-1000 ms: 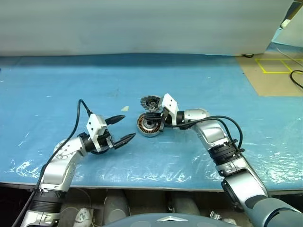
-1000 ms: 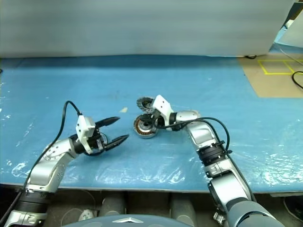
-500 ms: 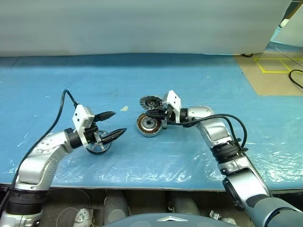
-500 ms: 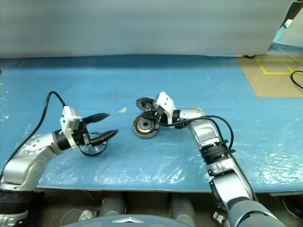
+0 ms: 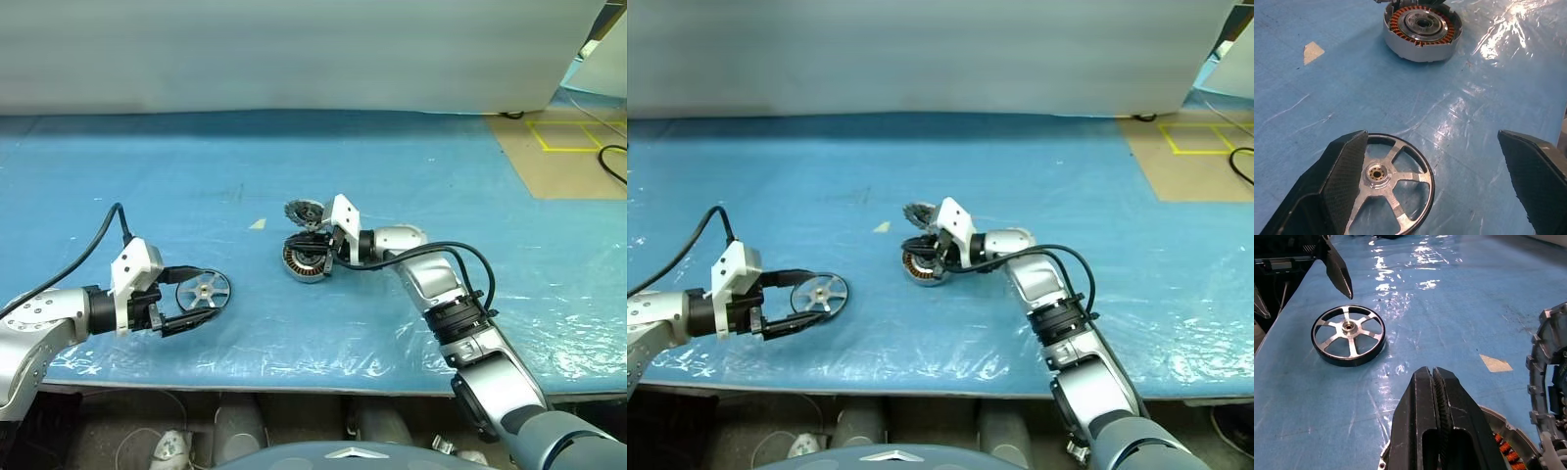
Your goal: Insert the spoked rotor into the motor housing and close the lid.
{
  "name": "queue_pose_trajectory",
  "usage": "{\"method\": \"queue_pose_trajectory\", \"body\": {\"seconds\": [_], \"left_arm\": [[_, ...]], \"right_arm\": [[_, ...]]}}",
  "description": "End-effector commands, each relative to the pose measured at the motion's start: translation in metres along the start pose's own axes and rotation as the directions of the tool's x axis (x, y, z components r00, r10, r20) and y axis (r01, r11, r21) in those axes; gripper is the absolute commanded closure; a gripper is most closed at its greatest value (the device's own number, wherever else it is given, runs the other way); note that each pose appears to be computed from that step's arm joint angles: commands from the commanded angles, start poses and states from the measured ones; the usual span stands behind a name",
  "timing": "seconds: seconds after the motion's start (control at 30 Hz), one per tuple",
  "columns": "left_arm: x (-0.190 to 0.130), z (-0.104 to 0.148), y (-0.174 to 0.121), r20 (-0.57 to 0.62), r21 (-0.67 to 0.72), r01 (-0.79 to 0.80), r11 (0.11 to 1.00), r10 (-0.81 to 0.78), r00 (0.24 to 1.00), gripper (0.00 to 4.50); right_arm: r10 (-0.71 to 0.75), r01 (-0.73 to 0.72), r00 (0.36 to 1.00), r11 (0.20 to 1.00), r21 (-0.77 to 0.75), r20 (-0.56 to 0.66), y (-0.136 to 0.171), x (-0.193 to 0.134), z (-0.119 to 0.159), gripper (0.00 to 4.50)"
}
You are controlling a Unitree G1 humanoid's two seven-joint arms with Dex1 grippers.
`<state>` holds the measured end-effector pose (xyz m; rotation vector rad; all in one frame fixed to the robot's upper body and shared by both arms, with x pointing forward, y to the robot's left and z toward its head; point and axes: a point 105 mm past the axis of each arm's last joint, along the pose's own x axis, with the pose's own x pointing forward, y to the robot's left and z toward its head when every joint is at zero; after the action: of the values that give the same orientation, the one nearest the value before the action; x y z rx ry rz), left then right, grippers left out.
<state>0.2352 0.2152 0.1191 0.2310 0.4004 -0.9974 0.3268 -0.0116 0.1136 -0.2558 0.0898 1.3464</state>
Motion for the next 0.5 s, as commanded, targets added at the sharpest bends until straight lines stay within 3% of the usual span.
{"method": "queue_pose_trajectory", "body": {"seconds": [0.03,0.1,0.33,0.5], "left_arm": [[-0.010,0.008,0.011,-0.019,0.071,-0.020,0.997,0.021,1.000,0.39],[-0.010,0.012,0.016,-0.039,0.097,-0.005,0.995,0.009,0.999,0.85],[-0.023,0.008,0.023,-0.121,0.088,0.070,0.994,-0.059,0.991,0.85],[-0.015,0.001,0.026,-0.164,0.118,0.089,0.989,-0.069,0.984,0.85]], "right_arm": [[0.010,-0.009,0.999,1.000,-0.018,0.036,0.006,0.006,0.006,4.50],[0.005,-0.004,0.999,1.000,-0.011,0.051,0.007,0.005,0.008,4.50],[0.011,-0.012,0.997,1.000,0.017,0.072,0.021,0.012,0.009,4.50],[0.002,-0.003,0.997,1.000,0.017,0.083,0.018,0.008,0.015,4.50]]}}
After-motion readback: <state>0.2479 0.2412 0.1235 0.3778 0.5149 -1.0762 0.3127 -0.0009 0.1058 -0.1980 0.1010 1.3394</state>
